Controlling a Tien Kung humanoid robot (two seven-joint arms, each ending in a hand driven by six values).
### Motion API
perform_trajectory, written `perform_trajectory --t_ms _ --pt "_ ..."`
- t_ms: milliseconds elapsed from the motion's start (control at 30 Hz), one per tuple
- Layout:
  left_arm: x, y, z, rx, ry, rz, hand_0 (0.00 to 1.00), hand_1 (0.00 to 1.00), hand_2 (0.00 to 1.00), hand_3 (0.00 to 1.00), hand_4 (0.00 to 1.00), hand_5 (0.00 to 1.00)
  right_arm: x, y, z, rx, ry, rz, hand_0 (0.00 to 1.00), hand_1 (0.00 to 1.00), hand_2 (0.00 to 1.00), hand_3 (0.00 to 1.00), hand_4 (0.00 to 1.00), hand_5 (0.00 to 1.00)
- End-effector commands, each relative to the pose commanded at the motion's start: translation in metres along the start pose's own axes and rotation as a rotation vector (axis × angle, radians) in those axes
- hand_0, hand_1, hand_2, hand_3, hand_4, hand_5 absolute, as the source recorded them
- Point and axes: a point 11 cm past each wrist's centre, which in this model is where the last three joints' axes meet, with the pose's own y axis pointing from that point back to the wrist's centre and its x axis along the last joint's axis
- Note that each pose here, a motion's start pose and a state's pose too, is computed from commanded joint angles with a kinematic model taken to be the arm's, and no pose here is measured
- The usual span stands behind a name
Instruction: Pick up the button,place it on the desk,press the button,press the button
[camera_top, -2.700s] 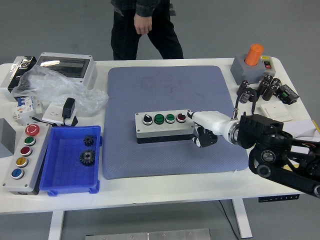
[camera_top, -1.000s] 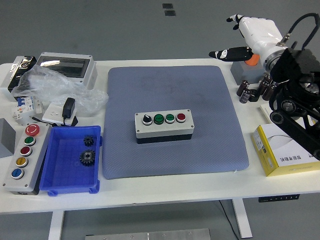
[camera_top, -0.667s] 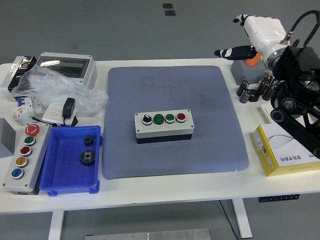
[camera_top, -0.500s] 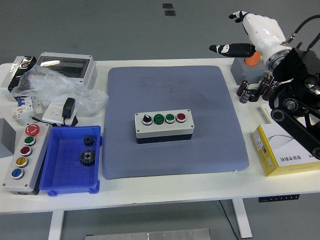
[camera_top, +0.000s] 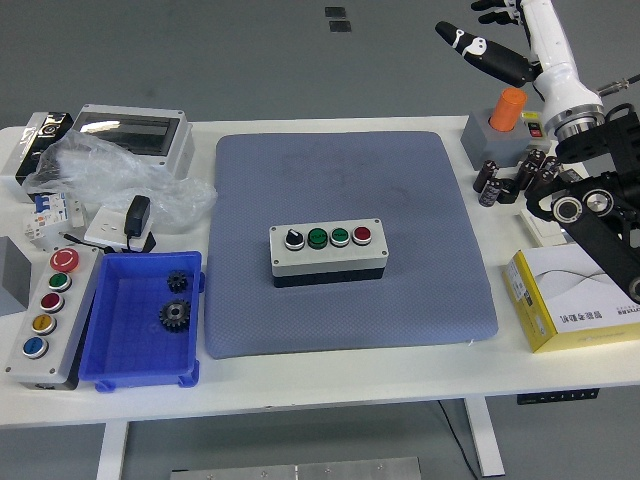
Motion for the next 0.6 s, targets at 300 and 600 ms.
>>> perform_trajectory --t_ms 300,600 --pt "0.0 0.0 0.001 -0.001 0.0 0.0 0.666 0.694 0.626 0.651 0.721 0.344 -0.006 0.003 0.01 -0.014 -0.171 -0.016 0.262 0.276 0.339 0.612 0.916 0.3" --pt "0.0 0.0 0.001 -0.002 -0.001 0.001 0.666 0.693 0.628 0.653 0.742 0.343 -0.012 0.007 0.025 -0.05 -0.368 -0.052 0.224 0.261 0.342 0.645 0.901 0.285"
